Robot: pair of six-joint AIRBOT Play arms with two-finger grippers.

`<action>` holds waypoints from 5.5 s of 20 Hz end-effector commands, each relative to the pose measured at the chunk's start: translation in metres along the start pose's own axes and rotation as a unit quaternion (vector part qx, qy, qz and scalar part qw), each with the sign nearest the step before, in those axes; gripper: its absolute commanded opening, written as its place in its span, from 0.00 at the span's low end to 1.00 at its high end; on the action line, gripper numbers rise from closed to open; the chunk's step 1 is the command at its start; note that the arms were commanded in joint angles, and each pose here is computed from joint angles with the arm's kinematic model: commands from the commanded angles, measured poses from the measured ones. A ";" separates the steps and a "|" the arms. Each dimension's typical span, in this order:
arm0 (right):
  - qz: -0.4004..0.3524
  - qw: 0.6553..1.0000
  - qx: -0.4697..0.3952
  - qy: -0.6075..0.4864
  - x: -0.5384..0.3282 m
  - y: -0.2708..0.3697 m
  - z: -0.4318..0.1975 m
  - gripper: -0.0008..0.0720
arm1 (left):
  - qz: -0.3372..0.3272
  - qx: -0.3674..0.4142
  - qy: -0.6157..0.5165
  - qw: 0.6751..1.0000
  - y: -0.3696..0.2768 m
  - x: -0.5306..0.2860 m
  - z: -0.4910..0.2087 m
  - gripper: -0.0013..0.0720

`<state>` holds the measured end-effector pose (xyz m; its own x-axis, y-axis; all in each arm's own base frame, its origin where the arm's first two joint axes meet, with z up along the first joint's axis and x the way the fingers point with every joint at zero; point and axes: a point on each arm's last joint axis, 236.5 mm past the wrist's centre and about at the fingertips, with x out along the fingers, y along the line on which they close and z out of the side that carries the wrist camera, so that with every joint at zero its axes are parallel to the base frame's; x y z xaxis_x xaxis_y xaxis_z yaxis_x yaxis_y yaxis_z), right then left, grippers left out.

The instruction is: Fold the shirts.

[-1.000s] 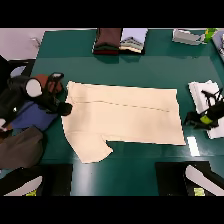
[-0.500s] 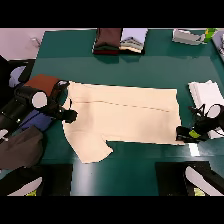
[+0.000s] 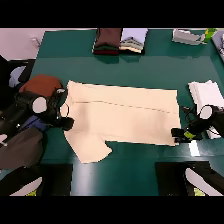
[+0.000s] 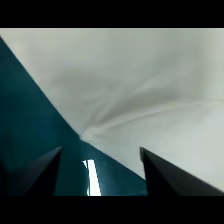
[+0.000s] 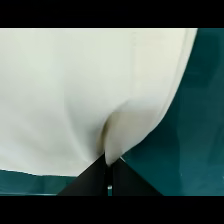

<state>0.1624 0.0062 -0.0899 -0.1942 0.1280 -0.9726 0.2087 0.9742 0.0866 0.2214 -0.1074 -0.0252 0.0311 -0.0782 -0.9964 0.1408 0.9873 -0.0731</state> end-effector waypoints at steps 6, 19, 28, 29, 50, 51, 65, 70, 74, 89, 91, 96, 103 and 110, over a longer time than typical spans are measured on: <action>0.002 1.000 -0.003 -0.014 0.000 0.002 0.006 0.03 | -0.073 -0.074 0.055 0.993 -0.026 0.048 -0.051 0.88; 0.002 1.000 -0.006 -0.018 -0.016 0.005 0.011 0.03 | -0.100 -0.061 0.063 0.991 -0.035 0.062 -0.062 0.10; -0.011 0.998 -0.037 -0.057 -0.073 0.002 -0.012 0.03 | -0.086 -0.001 0.022 0.996 -0.021 -0.013 -0.087 0.05; -0.027 0.997 -0.037 -0.068 -0.080 -0.006 -0.017 0.03 | -0.086 0.004 0.023 0.996 -0.021 -0.019 -0.092 0.05; 0.003 0.991 -0.020 -0.132 -0.127 0.017 0.184 0.03 | 0.037 0.046 -0.189 0.980 0.018 -0.016 0.202 0.05; 0.013 0.991 -0.018 -0.132 -0.126 0.021 0.191 0.03 | 0.029 0.034 -0.194 0.980 0.021 -0.013 0.207 0.05; 0.036 0.993 0.048 -0.106 -0.081 -0.028 0.181 0.81 | -0.054 0.028 -0.163 0.985 -0.018 -0.021 0.195 0.05; 0.085 0.989 0.058 -0.103 -0.046 0.002 0.182 0.79 | -0.117 0.014 -0.167 0.979 -0.047 -0.023 0.198 0.05; 0.077 0.992 0.028 -0.092 -0.034 0.022 0.179 0.46 | -0.121 0.040 -0.166 0.978 -0.070 -0.022 0.193 0.05; 0.092 0.959 -0.104 -0.246 -0.211 0.094 0.120 0.03 | -0.182 0.179 -0.147 0.956 -0.243 0.027 0.188 0.05; 0.117 0.946 -0.123 -0.277 -0.244 0.118 0.115 0.03 | -0.182 0.185 -0.131 0.957 -0.254 0.044 0.186 0.05; 0.139 0.922 -0.163 -0.322 -0.297 0.163 0.109 0.03 | -0.197 0.192 -0.099 0.956 -0.261 0.068 0.175 0.05; 0.174 0.907 -0.220 -0.314 -0.311 0.241 0.104 0.03 | -0.194 0.184 -0.105 0.958 -0.250 0.059 0.183 0.05; 0.211 0.881 -0.295 -0.304 -0.305 0.343 0.087 0.03 | -0.099 0.144 -0.242 0.954 -0.114 -0.076 0.242 0.05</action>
<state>0.3768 0.2377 0.2158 0.3888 0.5024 -0.7723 -0.3670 0.8533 0.3704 0.4182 -0.3142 0.0209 0.2831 -0.4744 -0.8336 0.4901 0.8186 -0.2995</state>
